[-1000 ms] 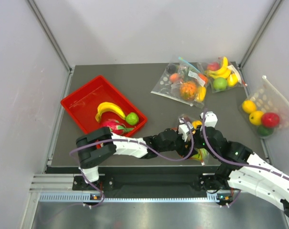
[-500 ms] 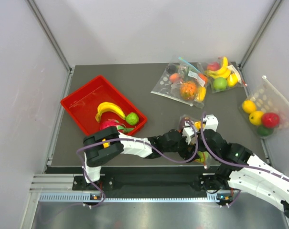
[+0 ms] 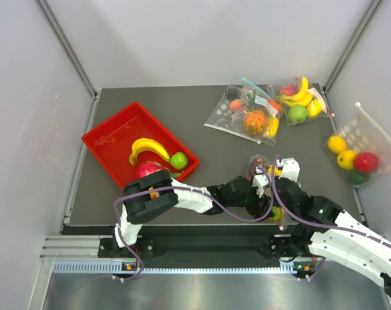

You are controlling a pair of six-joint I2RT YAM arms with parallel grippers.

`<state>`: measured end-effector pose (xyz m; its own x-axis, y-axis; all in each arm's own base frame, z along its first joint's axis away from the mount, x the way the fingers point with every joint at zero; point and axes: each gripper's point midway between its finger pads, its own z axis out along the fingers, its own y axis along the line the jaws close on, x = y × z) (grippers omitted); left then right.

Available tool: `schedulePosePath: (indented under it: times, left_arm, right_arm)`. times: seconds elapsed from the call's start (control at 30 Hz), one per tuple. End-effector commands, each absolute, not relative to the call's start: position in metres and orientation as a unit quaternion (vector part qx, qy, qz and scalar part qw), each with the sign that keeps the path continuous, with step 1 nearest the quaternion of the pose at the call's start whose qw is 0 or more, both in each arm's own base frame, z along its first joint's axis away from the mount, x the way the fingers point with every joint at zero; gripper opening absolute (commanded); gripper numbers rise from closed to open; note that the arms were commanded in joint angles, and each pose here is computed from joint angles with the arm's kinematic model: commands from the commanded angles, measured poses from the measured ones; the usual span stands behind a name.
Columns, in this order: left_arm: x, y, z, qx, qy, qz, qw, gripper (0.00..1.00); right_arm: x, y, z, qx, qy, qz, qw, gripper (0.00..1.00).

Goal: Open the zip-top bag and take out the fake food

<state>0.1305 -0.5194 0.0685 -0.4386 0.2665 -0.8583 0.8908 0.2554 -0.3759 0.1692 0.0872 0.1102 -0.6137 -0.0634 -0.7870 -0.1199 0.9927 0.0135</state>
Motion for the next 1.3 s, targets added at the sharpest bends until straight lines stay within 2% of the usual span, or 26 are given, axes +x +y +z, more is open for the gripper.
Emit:
schedulePosePath:
  times: [0.0, 0.07, 0.1, 0.13, 0.23, 0.27, 0.8, 1.07, 1.27]
  left_arm:
    - [0.116, -0.554, 0.09, 0.421, 0.677, -0.469, 0.38, 0.75]
    - [0.121, -0.553, 0.086, 0.416, 0.684, -0.458, 0.387, 0.51]
    - [0.121, -0.553, 0.087, 0.416, 0.683, -0.457, 0.389, 0.43]
    - [0.121, -0.551, 0.089, 0.417, 0.682, -0.456, 0.391, 0.29]
    - [0.121, -0.544, 0.094, 0.425, 0.676, -0.449, 0.401, 0.12]
    - [0.123, -0.54, 0.095, 0.422, 0.678, -0.444, 0.407, 0.1]
    - [0.1, -0.465, 0.135, 0.432, 0.677, -0.444, 0.398, 0.08]
    - [0.14, -0.422, 0.129, 0.378, 0.735, -0.336, 0.452, 0.07]
    - [0.164, -0.395, 0.152, 0.336, 0.743, -0.316, 0.486, 0.07]
  right_arm:
    - [0.177, 0.154, 0.151, -0.04, 0.861, 0.197, 0.467, 0.0]
    - [0.177, 0.154, 0.15, -0.04, 0.861, 0.198, 0.466, 0.0]
    - [0.177, 0.154, 0.15, -0.039, 0.861, 0.198, 0.467, 0.0]
    - [0.177, 0.153, 0.15, -0.039, 0.861, 0.198, 0.467, 0.0]
    - [0.177, 0.149, 0.15, -0.035, 0.861, 0.191, 0.47, 0.0]
    - [0.177, 0.147, 0.15, -0.034, 0.861, 0.187, 0.471, 0.0]
    - [0.19, 0.132, 0.152, -0.018, 0.866, 0.122, 0.485, 0.0]
    - [0.196, 0.131, 0.165, -0.014, 0.859, 0.116, 0.498, 0.0]
    - [0.198, 0.132, 0.166, -0.018, 0.86, 0.108, 0.498, 0.0]
